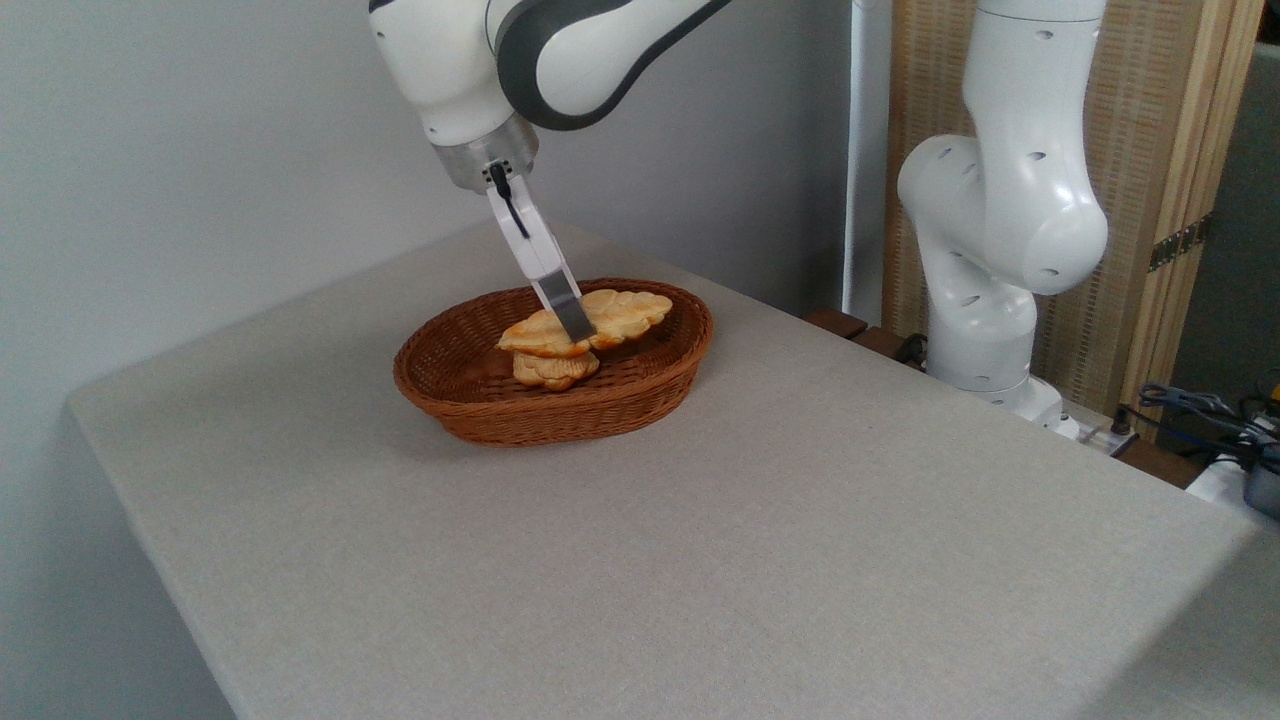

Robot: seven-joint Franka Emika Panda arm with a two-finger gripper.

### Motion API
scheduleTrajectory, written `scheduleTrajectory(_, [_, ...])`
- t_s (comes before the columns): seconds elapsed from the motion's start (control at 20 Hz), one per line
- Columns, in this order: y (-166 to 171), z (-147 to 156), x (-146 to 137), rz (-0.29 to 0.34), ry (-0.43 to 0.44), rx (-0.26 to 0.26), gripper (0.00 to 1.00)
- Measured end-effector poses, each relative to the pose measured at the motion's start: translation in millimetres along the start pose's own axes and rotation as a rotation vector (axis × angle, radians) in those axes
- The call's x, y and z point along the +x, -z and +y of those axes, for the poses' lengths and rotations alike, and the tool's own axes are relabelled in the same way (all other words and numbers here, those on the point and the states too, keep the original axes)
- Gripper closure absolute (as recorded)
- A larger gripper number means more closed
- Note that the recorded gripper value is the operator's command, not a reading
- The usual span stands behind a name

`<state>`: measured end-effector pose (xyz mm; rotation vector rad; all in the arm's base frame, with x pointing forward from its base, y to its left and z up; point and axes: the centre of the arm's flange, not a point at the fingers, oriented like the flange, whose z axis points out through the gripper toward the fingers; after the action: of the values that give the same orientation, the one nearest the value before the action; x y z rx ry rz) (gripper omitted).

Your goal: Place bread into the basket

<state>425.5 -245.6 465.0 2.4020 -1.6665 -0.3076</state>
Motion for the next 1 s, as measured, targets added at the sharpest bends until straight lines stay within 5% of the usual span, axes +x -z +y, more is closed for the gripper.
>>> scheduleTrajectory(0.65, [41, 1, -2, 0.065, 0.053, 0.056, 0.0])
scheduleTrajectory(1.0, [101, -41, -54, 0.185, 0.177, 0.11, 0.0])
